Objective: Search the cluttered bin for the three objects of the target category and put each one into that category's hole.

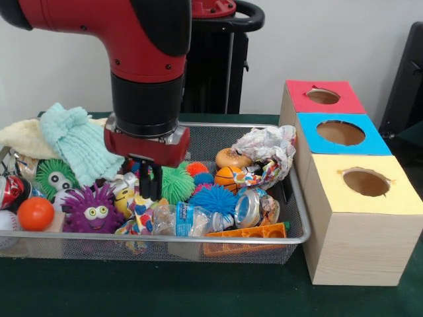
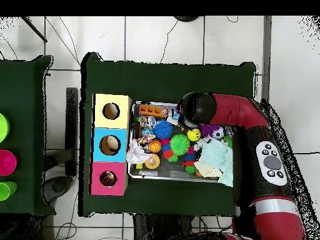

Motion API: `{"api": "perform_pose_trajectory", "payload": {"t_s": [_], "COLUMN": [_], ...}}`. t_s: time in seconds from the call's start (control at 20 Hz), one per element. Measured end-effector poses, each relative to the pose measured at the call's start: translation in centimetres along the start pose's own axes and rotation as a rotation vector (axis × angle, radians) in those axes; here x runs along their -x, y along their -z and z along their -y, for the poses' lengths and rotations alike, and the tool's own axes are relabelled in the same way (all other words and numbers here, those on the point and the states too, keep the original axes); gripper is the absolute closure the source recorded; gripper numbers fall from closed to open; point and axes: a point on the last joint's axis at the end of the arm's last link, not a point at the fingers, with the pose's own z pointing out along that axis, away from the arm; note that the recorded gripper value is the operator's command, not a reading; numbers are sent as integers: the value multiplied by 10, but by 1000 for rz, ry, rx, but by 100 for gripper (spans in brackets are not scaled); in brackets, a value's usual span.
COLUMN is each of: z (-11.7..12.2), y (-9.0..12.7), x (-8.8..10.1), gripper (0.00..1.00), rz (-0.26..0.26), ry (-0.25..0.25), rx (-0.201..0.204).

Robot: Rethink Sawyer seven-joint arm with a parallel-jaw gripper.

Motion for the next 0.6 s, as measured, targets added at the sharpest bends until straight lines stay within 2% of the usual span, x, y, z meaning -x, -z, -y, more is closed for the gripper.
{"api": "perform_pose_trajectory", "payload": {"t_s": [0.35, 0.6], "z": [17, 34], "y": [-2, -8], "x": [2, 12], "gripper": [100, 100], "rz": [4, 17], "ry": [-15, -33], "rx": [-36, -70]}}
